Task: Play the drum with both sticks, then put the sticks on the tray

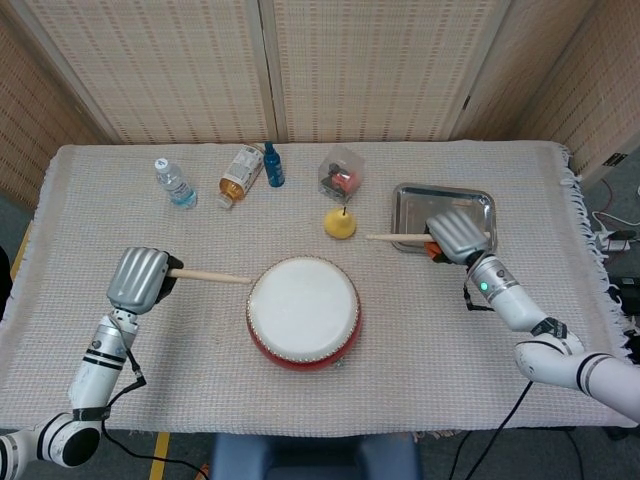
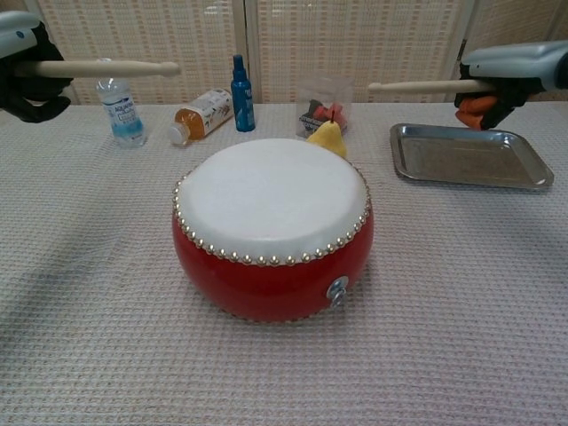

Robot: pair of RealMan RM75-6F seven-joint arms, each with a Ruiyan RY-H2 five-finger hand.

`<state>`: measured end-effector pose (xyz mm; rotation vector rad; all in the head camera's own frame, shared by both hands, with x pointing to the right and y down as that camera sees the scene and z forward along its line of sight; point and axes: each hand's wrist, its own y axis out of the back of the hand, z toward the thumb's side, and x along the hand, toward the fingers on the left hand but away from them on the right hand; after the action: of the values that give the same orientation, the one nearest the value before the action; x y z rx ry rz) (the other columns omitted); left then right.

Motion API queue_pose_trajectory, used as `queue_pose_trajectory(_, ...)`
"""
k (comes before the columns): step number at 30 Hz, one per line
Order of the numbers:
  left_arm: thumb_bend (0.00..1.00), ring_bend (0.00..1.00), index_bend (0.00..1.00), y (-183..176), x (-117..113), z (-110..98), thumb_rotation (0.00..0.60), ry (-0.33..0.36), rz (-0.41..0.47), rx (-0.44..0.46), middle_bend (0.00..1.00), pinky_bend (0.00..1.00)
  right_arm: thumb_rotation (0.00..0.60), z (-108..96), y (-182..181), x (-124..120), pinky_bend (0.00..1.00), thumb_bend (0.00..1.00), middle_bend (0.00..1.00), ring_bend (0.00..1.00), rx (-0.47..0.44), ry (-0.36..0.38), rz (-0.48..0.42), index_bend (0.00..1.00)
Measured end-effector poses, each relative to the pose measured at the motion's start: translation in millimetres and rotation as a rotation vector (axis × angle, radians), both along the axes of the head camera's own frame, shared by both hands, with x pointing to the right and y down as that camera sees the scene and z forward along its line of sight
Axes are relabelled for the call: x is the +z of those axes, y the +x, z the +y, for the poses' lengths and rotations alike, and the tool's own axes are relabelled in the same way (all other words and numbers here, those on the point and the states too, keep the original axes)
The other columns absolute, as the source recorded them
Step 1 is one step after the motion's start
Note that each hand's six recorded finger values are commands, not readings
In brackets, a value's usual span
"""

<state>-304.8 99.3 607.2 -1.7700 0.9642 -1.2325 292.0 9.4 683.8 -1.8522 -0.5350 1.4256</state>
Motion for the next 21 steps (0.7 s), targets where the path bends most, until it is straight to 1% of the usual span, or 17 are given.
queue_pose_trajectory(4,0.84,1.0,1.0,-4.7,-0.2,0.0,0.6,-0.005,-0.006,-0.013,1.0,1.0,0.6,-9.5,27.7,17.5,1.0,0.85,0.98,0.99,0.07,-0.006,0.02,1.0)
queue_pose_trajectory(6,0.84,1.0,1.0,-7.5,0.0,0.2,0.6,-0.01,-0.008,-0.022,1.0,1.0,0.6,-13.1,39.3,26.8,1.0,0.81,0.97,0.96,0.099,-0.008,0.028,1.0)
queue_pose_trajectory(8,0.84,1.0,1.0,-9.0,0.3,0.0,0.6,-0.013,-0.008,-0.028,1.0,1.0,0.6,-15.8,47.8,34.2,0.98,0.76,0.92,0.89,0.122,-0.009,0.032,1.0)
queue_pose_trajectory(10,0.84,1.0,1.0,-12.0,0.2,-0.2,0.6,-0.015,-0.012,-0.036,1.0,1.0,0.6,-18.1,55.9,42.4,0.92,0.71,0.87,0.8,0.147,-0.013,0.037,1.0)
queue_pose_trajectory(12,0.84,1.0,1.0,-14.9,0.0,-0.3,0.6,-0.018,-0.016,-0.042,1.0,1.0,0.6,-18.7,62.1,51.1,0.82,0.65,0.78,0.7,0.164,-0.026,0.048,1.0)
queue_pose_trajectory(14,0.84,1.0,1.0,-17.1,-0.5,-0.5,0.6,-0.018,-0.016,-0.049,1.0,1.0,0.6,-17.7,65.4,59.0,0.74,0.58,0.7,0.61,0.162,-0.041,0.071,0.97)
queue_pose_trajectory(15,0.84,1.0,1.0,-18.4,-0.9,-0.8,0.6,-0.018,-0.014,-0.054,1.0,1.0,0.6,-16.4,66.5,64.3,0.69,0.54,0.65,0.55,0.154,-0.053,0.091,0.92)
queue_pose_trajectory(16,0.84,1.0,1.0,-19.4,-1.1,-1.0,0.6,-0.018,-0.013,-0.057,1.0,1.0,0.6,-15.5,66.8,68.0,0.66,0.51,0.62,0.52,0.149,-0.06,0.105,0.88)
queue_pose_trajectory(18,0.84,1.0,1.0,-21.9,-1.6,-1.0,0.6,-0.019,-0.01,-0.065,1.0,1.0,0.6,-12.7,65.5,76.6,0.55,0.41,0.51,0.41,0.143,-0.083,0.127,0.71)
queue_pose_trajectory(21,0.84,1.0,1.0,-24.5,0.0,0.5,0.6,-0.026,-0.015,-0.066,1.0,1.0,0.6,-12.6,65.2,83.9,0.45,0.29,0.41,0.32,0.143,-0.1,0.157,0.54)
